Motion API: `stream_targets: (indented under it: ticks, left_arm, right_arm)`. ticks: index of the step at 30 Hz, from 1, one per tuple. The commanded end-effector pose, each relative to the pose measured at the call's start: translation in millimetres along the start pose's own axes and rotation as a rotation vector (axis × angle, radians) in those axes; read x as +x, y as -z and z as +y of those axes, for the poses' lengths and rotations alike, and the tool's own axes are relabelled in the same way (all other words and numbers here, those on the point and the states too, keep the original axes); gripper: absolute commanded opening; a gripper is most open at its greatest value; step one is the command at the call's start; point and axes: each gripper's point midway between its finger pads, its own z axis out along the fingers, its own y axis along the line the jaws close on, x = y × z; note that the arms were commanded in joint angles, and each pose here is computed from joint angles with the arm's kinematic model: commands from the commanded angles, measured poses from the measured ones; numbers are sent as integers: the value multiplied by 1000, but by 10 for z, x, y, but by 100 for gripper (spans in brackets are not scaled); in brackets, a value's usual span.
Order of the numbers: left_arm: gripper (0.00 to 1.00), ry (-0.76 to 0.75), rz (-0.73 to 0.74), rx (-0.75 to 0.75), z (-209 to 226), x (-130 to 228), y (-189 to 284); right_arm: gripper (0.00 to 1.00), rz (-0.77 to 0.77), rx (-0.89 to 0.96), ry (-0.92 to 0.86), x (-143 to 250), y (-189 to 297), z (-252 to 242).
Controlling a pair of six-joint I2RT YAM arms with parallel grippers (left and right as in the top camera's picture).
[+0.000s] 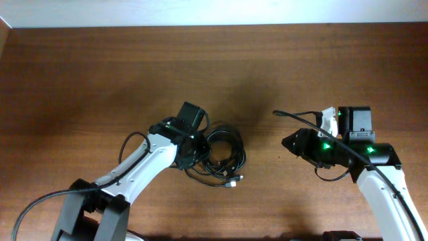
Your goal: Untangle cables
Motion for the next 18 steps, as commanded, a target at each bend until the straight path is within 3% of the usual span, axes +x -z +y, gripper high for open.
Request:
stream_targets:
  ticks: [1,8,12,16,18]
  left_arm:
    - [34,-53,14,51,-112,14,82]
    - [33,-100,129,149,-282,228,110]
    - [45,-405,65,258,-587,253,120]
    - [41,-511,-32,318,-834,178,146]
    - [46,-526,-123,260,-834,69,119]
  right_arm:
    - [53,-19,11,12,-48,27,1]
    - [57,-4,19,2,-1,-10,-50]
    - [59,13,28,-9,8,-52,-84]
    - [60,45,43,-31,26,-131,-147]
    - [60,64,52,-43,39,-174,-182]
